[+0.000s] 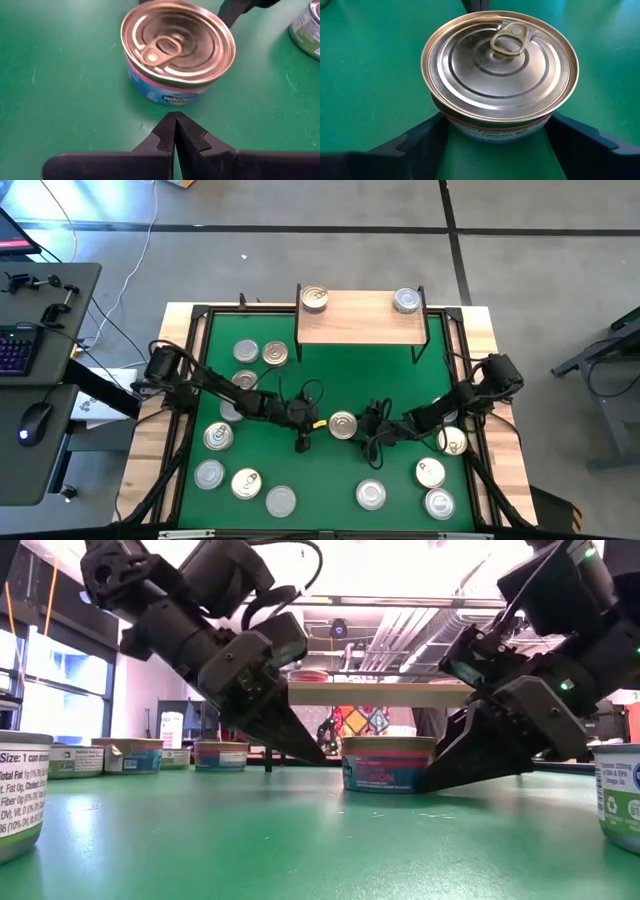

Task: Stack canned seafood by type on shelf
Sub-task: Put the blue pink tuna can on the shelf

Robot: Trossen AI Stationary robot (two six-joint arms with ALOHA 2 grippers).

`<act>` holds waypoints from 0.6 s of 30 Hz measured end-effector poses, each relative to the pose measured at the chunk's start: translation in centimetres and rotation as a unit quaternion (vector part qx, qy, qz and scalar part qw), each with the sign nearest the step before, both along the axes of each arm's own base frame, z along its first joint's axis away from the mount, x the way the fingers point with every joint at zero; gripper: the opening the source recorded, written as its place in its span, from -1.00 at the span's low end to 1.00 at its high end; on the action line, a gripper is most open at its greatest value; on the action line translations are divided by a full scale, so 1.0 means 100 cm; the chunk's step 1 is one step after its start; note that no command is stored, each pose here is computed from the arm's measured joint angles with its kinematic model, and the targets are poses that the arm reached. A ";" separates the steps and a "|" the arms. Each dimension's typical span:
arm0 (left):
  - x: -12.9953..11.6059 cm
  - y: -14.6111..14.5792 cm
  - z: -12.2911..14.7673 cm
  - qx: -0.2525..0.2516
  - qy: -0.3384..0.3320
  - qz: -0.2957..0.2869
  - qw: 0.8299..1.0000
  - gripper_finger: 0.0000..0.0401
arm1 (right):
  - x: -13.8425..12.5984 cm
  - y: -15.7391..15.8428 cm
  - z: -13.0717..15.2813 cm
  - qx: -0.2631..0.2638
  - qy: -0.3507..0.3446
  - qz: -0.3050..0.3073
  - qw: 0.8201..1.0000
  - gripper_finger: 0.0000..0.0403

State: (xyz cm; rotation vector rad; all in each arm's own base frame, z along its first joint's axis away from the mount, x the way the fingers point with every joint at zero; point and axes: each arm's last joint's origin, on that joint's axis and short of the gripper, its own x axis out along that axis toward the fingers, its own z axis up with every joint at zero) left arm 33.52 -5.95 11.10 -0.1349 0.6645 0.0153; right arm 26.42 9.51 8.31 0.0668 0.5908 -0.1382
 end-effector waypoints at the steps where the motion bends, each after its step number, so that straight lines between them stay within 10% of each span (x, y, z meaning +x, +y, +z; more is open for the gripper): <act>1: 0.000 0.000 0.000 0.001 -0.002 0.001 1.000 -1.00 | 0.000 0.000 0.000 0.003 0.002 0.006 1.000 0.56; 18: 0.004 0.002 0.004 -0.016 -0.033 -0.005 0.999 -1.00 | 0.010 -0.018 0.004 -0.011 -0.012 0.065 0.998 0.92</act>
